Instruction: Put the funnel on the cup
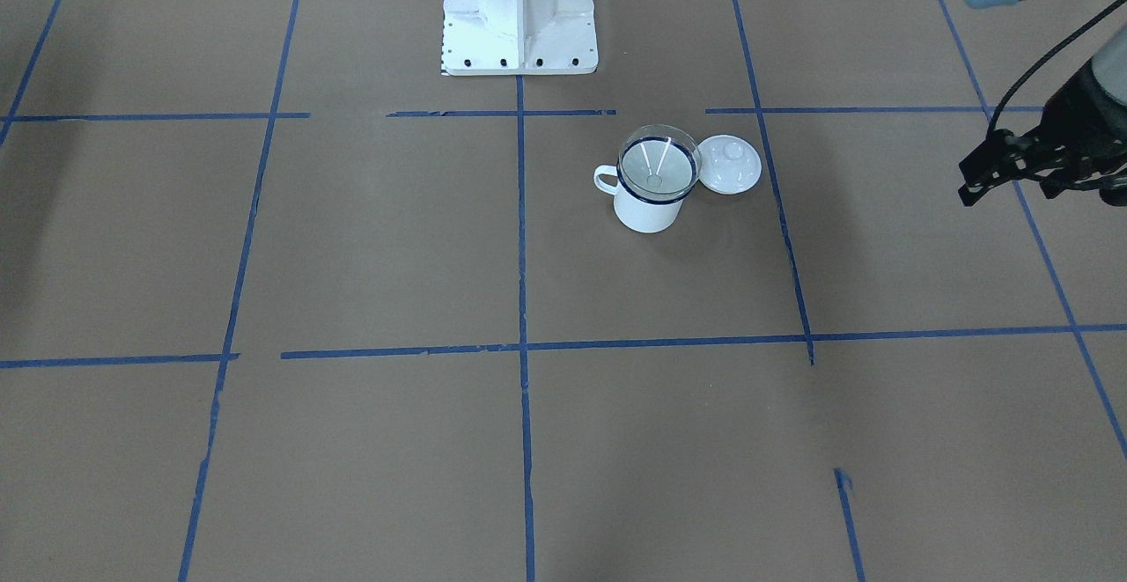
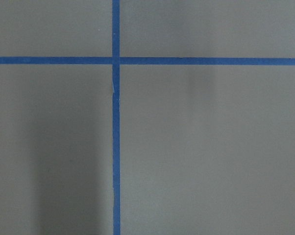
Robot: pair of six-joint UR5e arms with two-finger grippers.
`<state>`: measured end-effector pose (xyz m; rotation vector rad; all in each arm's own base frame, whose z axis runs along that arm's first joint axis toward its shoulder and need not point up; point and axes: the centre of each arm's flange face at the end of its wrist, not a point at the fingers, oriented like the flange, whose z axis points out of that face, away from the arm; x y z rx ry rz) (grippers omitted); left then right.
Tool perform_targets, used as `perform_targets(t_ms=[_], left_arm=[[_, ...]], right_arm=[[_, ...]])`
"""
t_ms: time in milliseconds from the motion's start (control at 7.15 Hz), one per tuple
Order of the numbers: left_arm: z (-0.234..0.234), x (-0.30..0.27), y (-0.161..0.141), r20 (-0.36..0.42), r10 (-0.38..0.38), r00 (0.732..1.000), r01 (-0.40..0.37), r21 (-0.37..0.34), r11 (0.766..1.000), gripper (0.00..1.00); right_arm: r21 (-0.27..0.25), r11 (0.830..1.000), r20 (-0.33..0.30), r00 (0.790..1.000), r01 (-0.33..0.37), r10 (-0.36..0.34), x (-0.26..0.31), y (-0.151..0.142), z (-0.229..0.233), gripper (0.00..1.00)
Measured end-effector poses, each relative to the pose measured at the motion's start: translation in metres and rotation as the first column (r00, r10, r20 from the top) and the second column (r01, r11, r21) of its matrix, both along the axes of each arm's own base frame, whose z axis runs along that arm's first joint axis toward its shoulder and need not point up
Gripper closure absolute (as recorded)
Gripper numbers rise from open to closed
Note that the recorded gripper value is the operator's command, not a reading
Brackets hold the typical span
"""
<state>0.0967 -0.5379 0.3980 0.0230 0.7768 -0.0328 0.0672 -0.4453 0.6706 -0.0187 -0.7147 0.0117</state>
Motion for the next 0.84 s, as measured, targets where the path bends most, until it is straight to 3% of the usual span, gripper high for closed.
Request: perform_targets(t_ms=[420, 839], left_arm=[[0.118, -0.106, 0.011, -0.014, 0.043, 0.999, -0.042, 0.079, 0.996, 0.00], [0.190, -0.165, 0.037, -0.003, 0.063, 0.998, -0.063, 0.080, 0.995, 0.00]], right_arm=[[0.000, 1.000, 0.000, 1.000, 0.000, 0.000, 0.000, 0.000, 0.000, 0.00], [0.000, 1.000, 0.000, 1.000, 0.000, 0.000, 0.000, 0.000, 0.000, 0.00]])
